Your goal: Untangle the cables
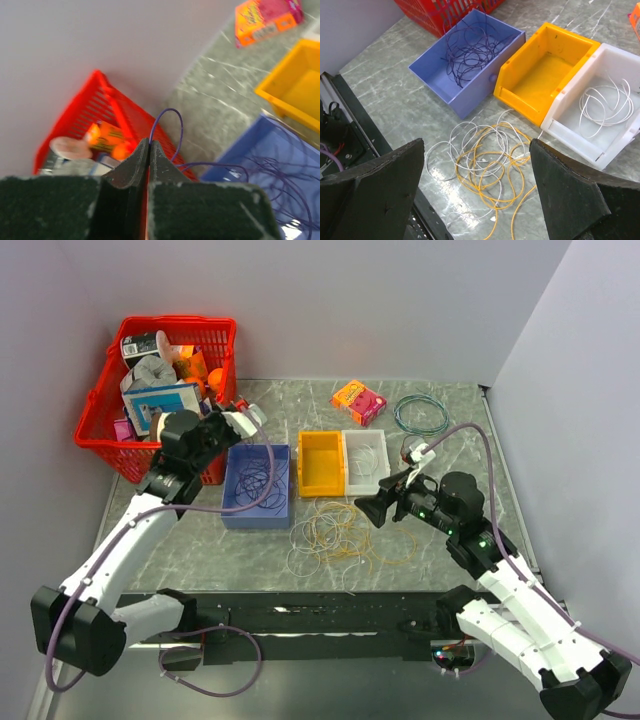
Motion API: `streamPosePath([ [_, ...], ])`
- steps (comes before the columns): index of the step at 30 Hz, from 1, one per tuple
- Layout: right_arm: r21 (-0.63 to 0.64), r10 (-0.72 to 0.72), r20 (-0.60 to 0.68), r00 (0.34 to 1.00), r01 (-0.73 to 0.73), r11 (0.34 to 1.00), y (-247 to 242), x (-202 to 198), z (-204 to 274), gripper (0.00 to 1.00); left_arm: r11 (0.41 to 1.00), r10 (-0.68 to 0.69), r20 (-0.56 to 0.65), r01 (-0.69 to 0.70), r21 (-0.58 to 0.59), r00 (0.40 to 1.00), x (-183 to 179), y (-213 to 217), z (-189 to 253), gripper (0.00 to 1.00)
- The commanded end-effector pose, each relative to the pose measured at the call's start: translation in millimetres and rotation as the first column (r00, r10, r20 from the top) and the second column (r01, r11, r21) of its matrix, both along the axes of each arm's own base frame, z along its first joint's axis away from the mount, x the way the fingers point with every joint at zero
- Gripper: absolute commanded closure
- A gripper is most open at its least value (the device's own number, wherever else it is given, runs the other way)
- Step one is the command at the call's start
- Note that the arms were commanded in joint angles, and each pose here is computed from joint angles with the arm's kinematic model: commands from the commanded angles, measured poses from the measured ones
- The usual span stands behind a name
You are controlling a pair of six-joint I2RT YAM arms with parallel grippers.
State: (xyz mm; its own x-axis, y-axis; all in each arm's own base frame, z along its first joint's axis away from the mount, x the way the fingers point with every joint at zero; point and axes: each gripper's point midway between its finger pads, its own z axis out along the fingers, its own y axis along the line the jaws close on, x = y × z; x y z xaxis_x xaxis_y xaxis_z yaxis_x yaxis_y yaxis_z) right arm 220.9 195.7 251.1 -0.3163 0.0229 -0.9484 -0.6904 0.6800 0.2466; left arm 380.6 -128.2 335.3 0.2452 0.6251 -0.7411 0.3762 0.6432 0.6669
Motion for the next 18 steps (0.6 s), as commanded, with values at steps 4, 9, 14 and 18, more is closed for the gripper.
streamPosePath([
  [4,-0.018,-0.021,-0.049,0.999,0.021,1.0,-1.1,2.4,-16.1,0.08,0.999,-0.043,-0.313,0.046,0.005,0.949,-11.8,-17.3,-110.0,0.95],
  [9,-0.056,-0.051,-0.137,0.989,0.044,0.997,-3.5,3.7,-39.9,0.08,0.998,-0.029,-0.446,0.05,0.036,0.895,-33.7,-10.8,-157.9,0.35],
  [14,-0.078,-0.077,-0.216,0.973,0.061,0.995,0.0,11.2,-65.3,0.1,0.97,-0.226,-0.418,0.244,-0.01,0.88,-67.5,-31.6,-138.1,0.06],
  [18,-0.106,-0.076,-0.313,0.947,0.045,0.993,13.2,25.7,-99.9,0.19,0.909,-0.403,-0.375,0.413,-0.057,0.835,-98.2,-51.2,-125.9,0.01],
])
